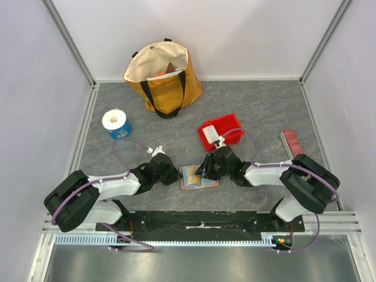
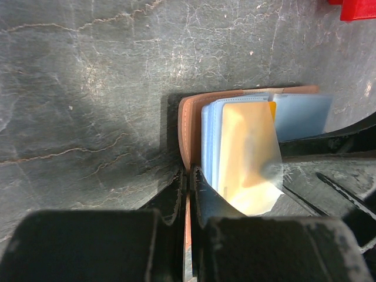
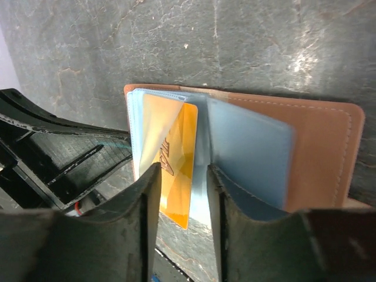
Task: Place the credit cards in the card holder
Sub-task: Insert the credit card into the card holder.
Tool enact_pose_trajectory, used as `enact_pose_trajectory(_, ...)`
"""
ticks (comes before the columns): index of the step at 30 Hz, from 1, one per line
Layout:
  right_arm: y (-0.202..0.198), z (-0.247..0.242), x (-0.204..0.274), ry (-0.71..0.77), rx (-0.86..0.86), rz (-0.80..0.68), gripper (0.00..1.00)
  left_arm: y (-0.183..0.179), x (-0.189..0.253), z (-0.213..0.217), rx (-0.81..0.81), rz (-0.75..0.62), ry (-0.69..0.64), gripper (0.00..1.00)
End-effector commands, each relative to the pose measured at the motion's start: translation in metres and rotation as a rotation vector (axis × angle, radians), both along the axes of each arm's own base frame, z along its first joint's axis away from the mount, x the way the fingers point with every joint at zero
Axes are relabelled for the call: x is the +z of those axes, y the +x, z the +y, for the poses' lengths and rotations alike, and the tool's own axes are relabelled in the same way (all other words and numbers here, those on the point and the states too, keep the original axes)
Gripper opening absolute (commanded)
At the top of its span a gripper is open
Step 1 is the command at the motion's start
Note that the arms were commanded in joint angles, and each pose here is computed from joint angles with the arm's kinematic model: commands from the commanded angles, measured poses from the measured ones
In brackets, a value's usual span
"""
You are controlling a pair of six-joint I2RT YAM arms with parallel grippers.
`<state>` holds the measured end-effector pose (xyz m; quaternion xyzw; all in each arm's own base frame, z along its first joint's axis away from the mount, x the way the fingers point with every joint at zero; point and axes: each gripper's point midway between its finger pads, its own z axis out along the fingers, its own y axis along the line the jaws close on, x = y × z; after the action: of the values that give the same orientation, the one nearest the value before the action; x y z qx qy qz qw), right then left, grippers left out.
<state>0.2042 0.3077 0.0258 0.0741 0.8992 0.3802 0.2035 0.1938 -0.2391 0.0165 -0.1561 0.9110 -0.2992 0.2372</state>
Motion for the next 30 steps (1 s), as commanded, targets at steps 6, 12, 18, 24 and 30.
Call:
enact_pose_trajectory(6, 0.002, -0.027, 0.002, -0.159, -0.013, -0.063, 0.56, -0.025, -0.035, 0.031, 0.015, 0.104, 0.13, 0.02)
enact_pose_trajectory(12, 0.007, -0.024, 0.012, -0.145, -0.01, -0.095, 0.56, -0.025, -0.034, 0.031, 0.015, 0.101, 0.131, 0.02)
enact_pose_trajectory(18, 0.022, -0.046, 0.04, -0.191, -0.112, -0.193, 0.56, -0.024, -0.034, 0.032, 0.014, 0.097, 0.144, 0.02)
enact_pose_trajectory(24, 0.019, -0.017, 0.053, -0.085, -0.007, -0.21, 0.58, -0.022, -0.032, 0.03, 0.007, 0.092, 0.146, 0.02)
enact_pose_trajectory(30, 0.014, 0.006, 0.034, -0.051, 0.085, -0.149, 0.58, -0.018, -0.027, 0.025, -0.018, 0.07, 0.144, 0.02)
